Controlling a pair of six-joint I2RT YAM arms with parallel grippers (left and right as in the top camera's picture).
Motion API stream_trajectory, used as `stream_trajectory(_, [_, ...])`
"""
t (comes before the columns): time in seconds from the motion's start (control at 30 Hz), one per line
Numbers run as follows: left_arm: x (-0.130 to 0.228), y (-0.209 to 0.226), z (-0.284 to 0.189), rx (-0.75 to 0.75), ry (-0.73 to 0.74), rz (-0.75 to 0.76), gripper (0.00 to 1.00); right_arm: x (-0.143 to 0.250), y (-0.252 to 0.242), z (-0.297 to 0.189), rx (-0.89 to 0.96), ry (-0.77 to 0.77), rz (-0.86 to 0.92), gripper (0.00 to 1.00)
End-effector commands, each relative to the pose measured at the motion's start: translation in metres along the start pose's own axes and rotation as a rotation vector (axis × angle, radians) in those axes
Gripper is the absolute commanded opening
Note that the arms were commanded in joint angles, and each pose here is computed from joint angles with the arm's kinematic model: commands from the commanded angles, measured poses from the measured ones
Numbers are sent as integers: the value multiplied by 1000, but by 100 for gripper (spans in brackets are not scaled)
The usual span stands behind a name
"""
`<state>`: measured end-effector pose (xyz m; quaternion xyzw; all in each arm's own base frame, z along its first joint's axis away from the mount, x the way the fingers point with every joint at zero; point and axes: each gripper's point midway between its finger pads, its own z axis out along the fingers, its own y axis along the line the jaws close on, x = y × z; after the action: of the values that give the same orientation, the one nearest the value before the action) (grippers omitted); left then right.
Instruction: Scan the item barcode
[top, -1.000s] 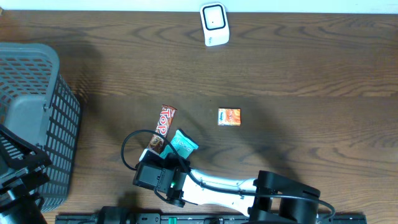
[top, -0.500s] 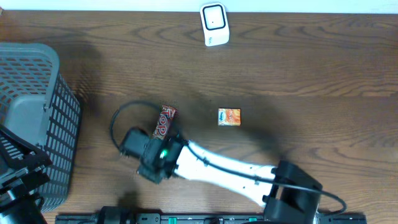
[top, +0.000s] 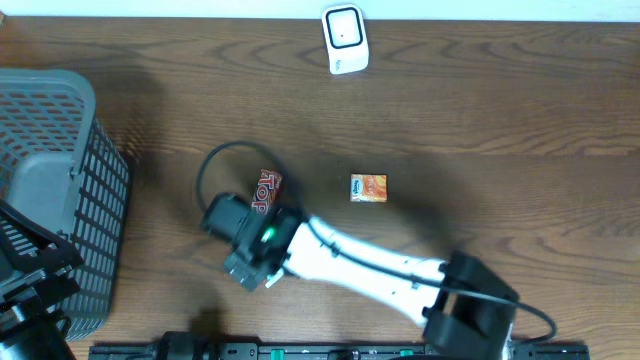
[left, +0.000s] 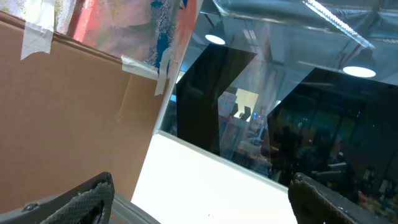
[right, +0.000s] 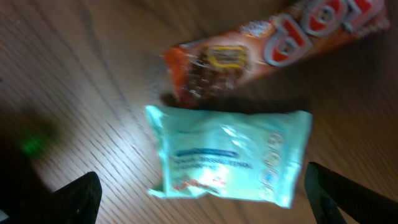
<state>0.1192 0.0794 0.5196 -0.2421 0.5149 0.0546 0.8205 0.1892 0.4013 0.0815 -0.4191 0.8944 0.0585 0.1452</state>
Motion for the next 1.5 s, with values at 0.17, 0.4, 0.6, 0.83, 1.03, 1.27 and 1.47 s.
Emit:
stream_trajectory(0.17, [-4,3,-4,-8,-16,-15,90,50,13,76,203,159,-89,98])
stream_trajectory(0.4, [-4,3,-4,-8,-16,-14,90,76,4,101,307,240,-142,87])
stream_trajectory(0.6, [-4,3,-4,-8,-16,-14,90,78,-3,104,311,257,-107,32])
stream_trajectory(0.83, [-4,3,-4,-8,-16,-14,90,71,-16,83,310,294,-34,1])
stream_trajectory(1.03, [-4,3,-4,-8,-16,-14,90,27,17,10,-94,267,-67,1])
stream_trajectory(1.27, [-4,3,-4,-8,-16,-14,90,-23,-1,-89,-707,94,71,1])
stream_trajectory(1.47, [-4,3,-4,-8,-15,-14,90,-45,-53,-93,-982,-47,184,1])
